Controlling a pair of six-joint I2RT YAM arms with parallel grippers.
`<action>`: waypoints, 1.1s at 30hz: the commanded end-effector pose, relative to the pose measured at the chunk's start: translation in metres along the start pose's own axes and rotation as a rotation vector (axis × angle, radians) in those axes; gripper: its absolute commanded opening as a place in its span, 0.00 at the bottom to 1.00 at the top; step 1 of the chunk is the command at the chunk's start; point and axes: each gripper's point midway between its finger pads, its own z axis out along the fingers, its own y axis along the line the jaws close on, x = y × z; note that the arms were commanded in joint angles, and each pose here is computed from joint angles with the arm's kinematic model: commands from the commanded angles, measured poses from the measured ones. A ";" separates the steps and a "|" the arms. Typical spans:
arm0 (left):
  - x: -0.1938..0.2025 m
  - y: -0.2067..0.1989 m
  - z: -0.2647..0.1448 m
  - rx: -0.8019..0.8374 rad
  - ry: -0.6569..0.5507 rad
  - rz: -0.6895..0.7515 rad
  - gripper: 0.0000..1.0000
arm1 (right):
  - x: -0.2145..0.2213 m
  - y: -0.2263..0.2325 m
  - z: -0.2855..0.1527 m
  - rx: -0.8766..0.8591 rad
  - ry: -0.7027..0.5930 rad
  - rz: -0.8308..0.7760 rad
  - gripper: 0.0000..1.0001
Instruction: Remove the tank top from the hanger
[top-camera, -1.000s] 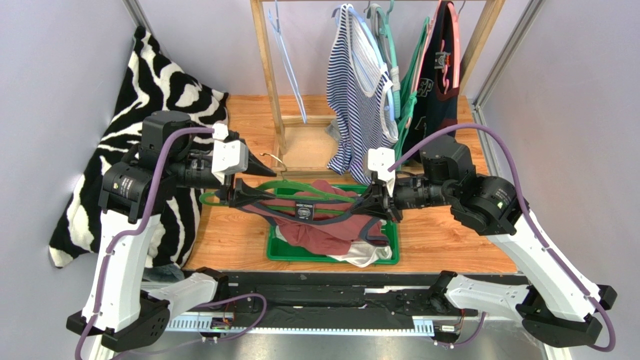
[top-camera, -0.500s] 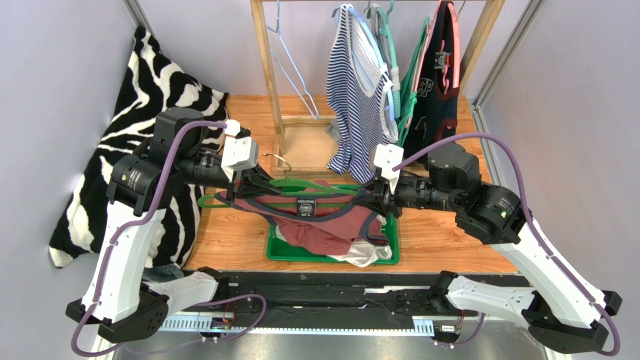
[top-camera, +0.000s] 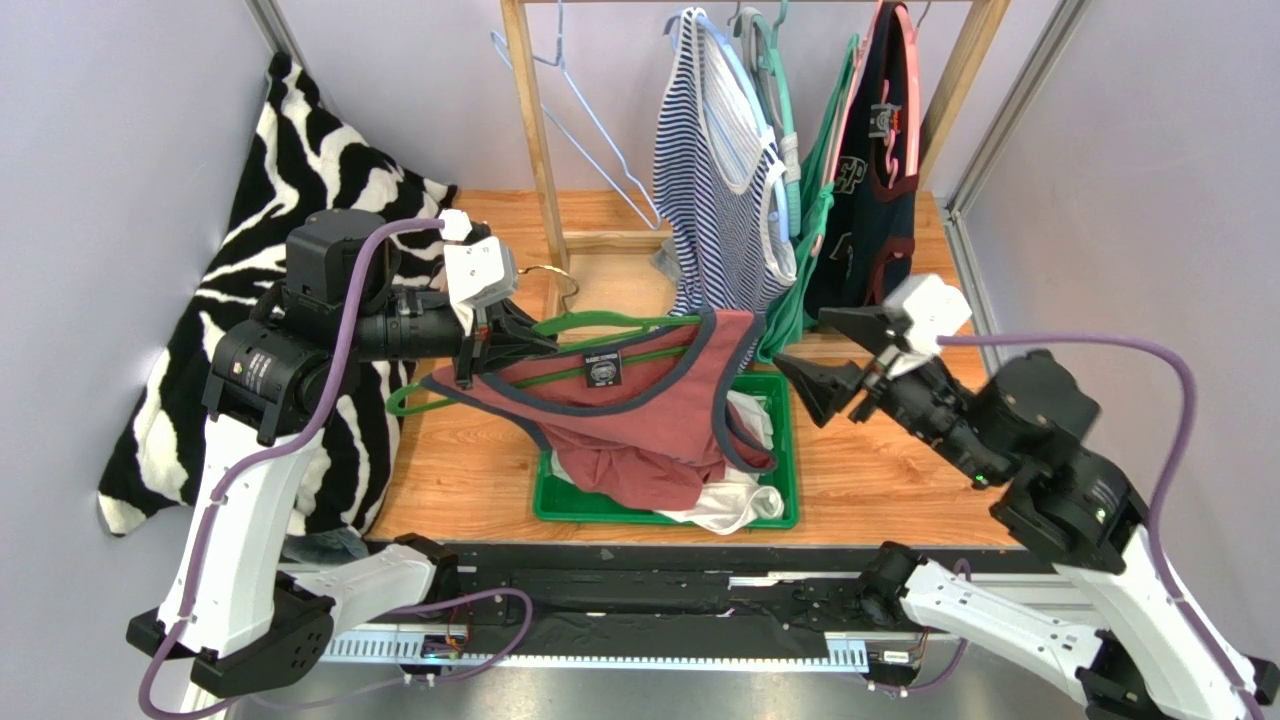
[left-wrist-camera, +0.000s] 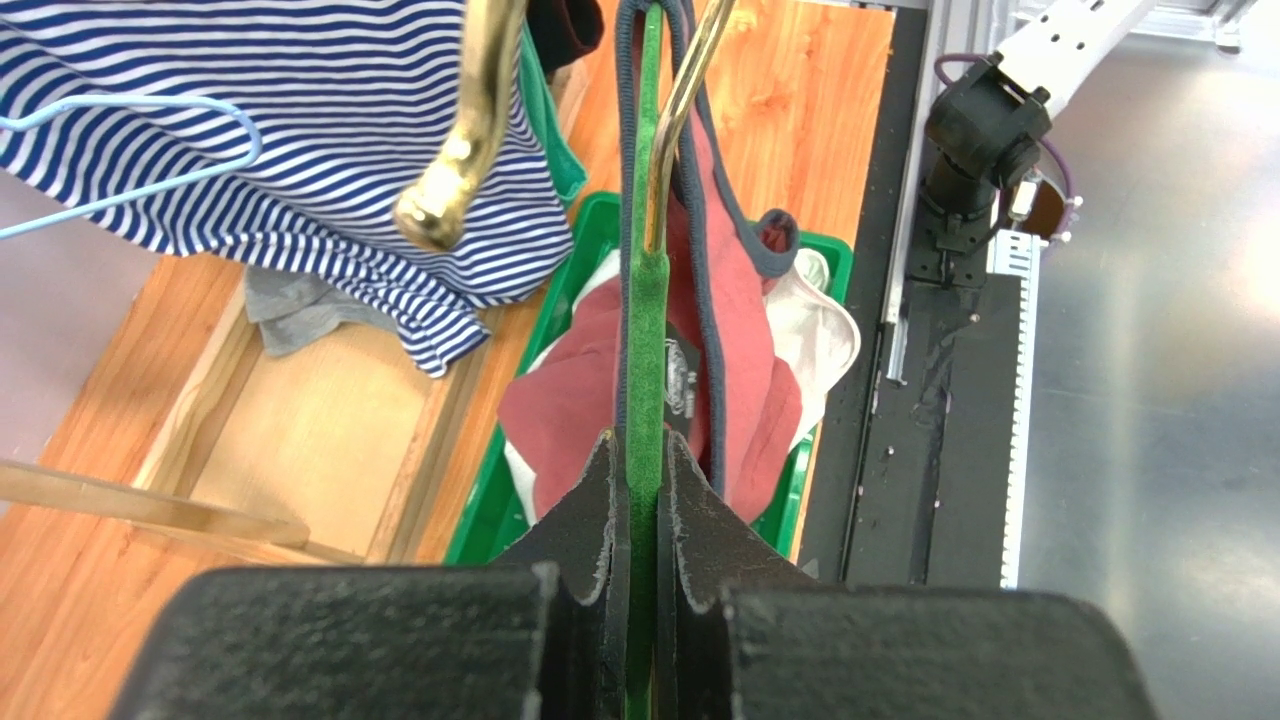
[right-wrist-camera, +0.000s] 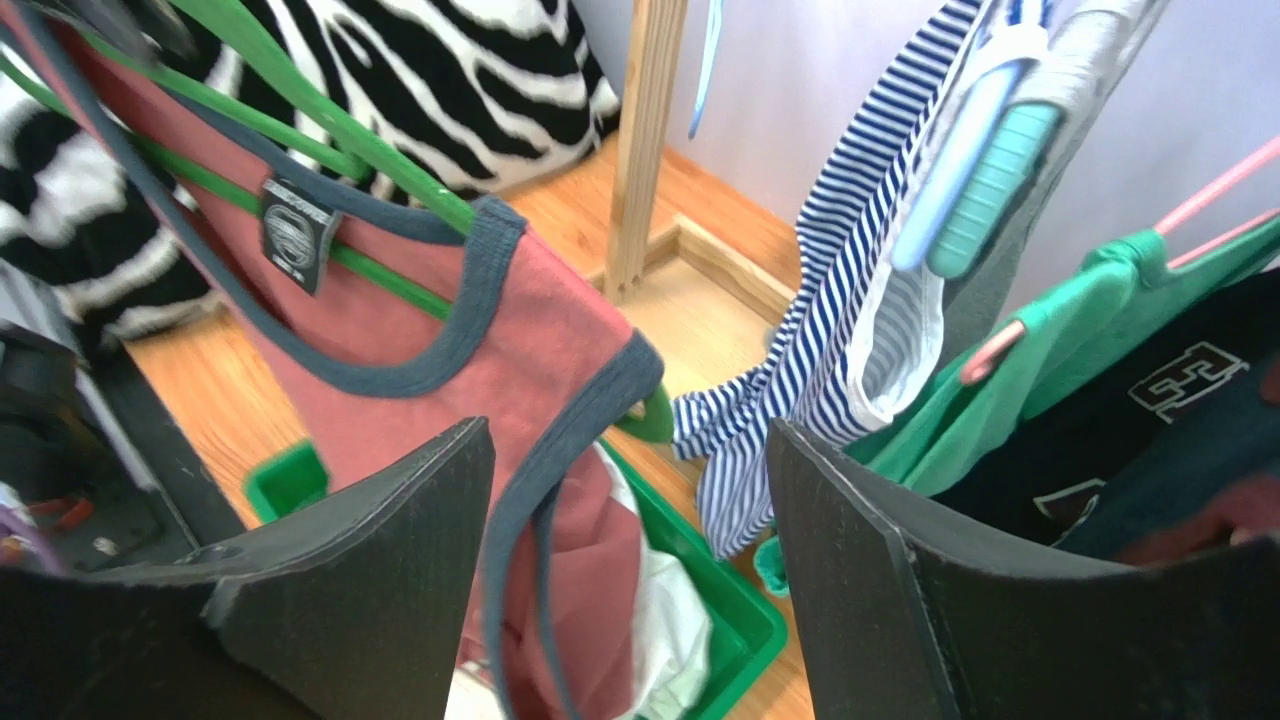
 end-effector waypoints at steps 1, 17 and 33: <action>-0.021 -0.002 -0.005 -0.013 -0.067 0.033 0.00 | 0.004 0.013 -0.001 -0.035 -0.054 0.142 0.72; -0.026 -0.005 -0.008 -0.008 -0.074 0.042 0.00 | 0.021 0.052 0.048 -0.171 -0.153 0.490 0.57; -0.023 -0.007 -0.008 -0.001 -0.072 0.041 0.00 | 0.014 0.045 0.048 -0.142 -0.159 0.459 0.00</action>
